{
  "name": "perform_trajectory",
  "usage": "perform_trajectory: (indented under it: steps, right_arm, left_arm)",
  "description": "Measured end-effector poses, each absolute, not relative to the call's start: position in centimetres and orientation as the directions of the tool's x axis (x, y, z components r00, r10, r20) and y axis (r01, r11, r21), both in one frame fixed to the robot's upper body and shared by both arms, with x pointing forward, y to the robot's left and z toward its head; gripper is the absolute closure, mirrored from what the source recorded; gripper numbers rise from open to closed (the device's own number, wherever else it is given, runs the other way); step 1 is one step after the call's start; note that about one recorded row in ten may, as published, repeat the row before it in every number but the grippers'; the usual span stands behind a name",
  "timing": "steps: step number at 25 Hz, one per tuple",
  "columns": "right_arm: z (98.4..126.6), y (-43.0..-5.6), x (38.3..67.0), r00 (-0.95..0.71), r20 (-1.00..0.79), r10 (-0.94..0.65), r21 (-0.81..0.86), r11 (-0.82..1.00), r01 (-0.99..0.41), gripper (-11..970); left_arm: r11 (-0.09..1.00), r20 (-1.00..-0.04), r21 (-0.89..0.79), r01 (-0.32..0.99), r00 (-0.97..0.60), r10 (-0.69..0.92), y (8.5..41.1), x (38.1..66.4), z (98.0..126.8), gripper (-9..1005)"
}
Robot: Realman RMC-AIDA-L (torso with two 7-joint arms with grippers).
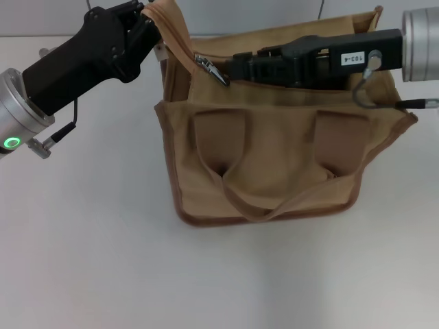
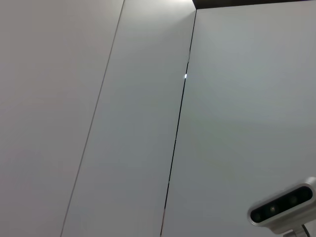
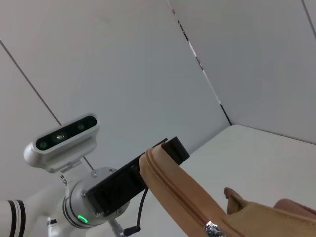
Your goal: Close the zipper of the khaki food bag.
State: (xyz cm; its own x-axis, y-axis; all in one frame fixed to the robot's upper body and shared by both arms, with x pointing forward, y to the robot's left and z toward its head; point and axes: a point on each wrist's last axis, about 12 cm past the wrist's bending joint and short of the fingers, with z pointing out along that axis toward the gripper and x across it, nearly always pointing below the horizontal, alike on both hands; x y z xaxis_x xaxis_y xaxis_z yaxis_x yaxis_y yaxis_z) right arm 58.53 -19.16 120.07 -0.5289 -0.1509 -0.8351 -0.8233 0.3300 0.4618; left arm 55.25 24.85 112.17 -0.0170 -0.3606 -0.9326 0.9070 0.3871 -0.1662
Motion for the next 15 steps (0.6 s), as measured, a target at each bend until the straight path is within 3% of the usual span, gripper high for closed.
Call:
perform_trajectory:
  steps: [15]
  right_arm:
    - [119.8,-16.3,58.5,-0.505,-0.831,-0.231,0.432,0.301,-0.85,692]
  left_arm:
    - [0.378,-0.931,-0.164,0.911,-0.016,-0.366,24.7,55.2,112.2,968]
